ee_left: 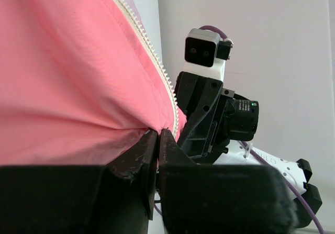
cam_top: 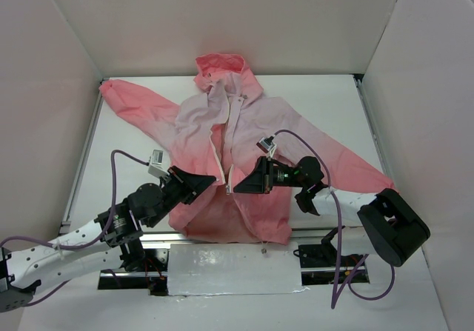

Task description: Zip up the jacket

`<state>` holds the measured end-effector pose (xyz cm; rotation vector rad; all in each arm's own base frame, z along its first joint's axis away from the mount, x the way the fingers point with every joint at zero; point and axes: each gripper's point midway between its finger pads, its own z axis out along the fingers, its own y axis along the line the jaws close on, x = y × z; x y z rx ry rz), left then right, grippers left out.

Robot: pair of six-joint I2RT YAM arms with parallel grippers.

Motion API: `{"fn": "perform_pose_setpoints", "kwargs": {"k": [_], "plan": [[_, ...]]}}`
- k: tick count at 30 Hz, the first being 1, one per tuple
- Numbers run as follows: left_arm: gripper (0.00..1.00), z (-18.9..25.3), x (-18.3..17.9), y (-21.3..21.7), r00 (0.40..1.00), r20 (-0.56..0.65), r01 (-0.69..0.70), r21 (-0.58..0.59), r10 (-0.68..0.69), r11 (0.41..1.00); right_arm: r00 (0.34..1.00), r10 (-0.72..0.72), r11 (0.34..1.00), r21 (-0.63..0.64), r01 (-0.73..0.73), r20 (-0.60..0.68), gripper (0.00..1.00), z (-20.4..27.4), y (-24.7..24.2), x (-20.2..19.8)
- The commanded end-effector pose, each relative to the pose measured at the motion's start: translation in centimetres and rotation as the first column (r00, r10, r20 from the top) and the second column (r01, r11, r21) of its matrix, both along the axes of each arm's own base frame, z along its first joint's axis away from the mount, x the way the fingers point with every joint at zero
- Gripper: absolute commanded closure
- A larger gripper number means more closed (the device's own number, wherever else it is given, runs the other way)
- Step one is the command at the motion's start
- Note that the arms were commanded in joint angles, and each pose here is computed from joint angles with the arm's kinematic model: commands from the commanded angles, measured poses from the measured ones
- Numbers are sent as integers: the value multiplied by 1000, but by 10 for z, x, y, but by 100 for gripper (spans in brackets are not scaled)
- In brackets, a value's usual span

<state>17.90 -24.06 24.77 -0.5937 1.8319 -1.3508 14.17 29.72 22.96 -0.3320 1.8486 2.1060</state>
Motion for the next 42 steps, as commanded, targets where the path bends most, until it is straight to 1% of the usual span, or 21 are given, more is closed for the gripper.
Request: {"fn": "perform_pose_setpoints", "kwargs": {"k": [1, 7, 15, 29, 42], "plan": [[100, 17, -1, 1, 1000, 24, 1, -60, 0, 998, 994, -8, 998, 64, 2, 105, 100, 26, 1, 4], [100, 9, -3, 0, 1000, 10, 14, -45, -13, 999, 994, -9, 997, 77, 0, 113, 100, 32, 0, 3], [100, 14, -2, -3, 1000, 21, 20, -51, -19, 999, 994, -12, 997, 71, 4, 107, 100, 30, 0, 4], [100, 12, -5, -4, 999, 20, 34, -73, -32, 997, 993, -28, 997, 78, 20, 113, 100, 35, 3, 18], [100, 10, -8, -8, 998, 25, 61, -70, -59, 996, 992, -35, 997, 78, 25, 123, 100, 40, 3, 35]]}}
